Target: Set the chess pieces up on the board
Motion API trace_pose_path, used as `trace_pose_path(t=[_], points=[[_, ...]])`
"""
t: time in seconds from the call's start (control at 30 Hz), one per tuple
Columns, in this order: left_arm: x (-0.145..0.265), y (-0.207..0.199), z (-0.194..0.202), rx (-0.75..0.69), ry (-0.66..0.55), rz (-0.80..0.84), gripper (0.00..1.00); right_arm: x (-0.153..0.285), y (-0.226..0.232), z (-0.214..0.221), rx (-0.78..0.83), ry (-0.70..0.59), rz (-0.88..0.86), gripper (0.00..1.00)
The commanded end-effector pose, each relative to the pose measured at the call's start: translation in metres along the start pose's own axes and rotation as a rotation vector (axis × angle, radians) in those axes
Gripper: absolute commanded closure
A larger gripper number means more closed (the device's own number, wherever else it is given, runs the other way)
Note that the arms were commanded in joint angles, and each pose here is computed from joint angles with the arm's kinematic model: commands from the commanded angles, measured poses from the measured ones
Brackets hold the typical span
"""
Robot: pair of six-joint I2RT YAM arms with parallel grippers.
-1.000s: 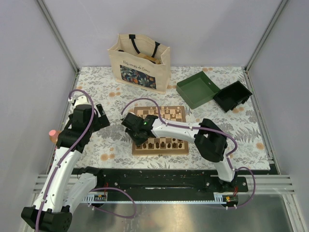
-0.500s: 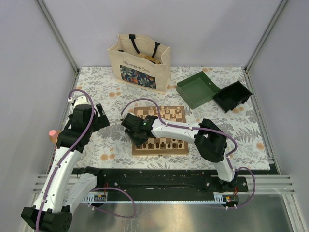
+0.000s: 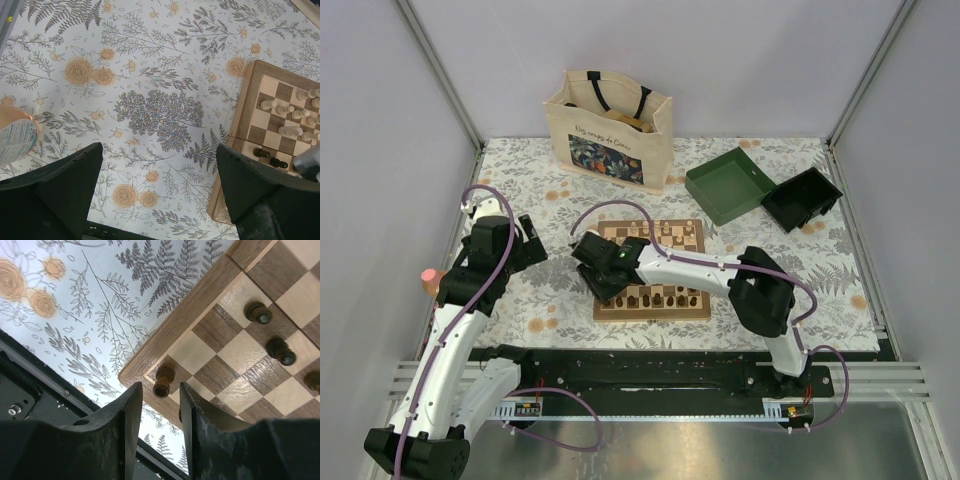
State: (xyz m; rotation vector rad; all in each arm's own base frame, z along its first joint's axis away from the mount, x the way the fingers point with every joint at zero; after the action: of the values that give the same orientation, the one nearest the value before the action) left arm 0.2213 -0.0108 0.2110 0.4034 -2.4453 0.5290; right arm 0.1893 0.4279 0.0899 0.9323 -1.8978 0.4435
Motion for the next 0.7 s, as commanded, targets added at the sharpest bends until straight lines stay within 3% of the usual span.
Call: trace_pose_path(t=[0.0, 0.17, 0.67], points=[[0.000, -0.005, -0.009, 0.019, -0.042, 0.022, 0.01, 0.057, -0.004, -0.040, 0.015, -0.176, 0.032, 0.55], [0.000, -0.004, -0.010, 0.022, -0.045, 0.021, 0.01, 0.073, -0.029, -0.048, -0.019, -0.219, 0.089, 0.54], [0.000, -0.007, -0.008, 0.017, -0.034, 0.034, 0.01, 0.058, -0.118, -0.017, -0.194, -0.140, 0.228, 0.53]])
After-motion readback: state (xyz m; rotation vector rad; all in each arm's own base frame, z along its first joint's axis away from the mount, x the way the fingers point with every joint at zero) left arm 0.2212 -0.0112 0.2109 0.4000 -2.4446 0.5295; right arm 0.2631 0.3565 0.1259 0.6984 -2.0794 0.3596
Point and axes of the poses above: each gripper's point midway between its finger pads, its own x axis back along the fingers, its own y axis along the line the jaws close on, z = x × y, the point moved 2 cm from there along x, back along the fingers, and after that the axes turned 9 degrees about x, right-handed, at the moved point
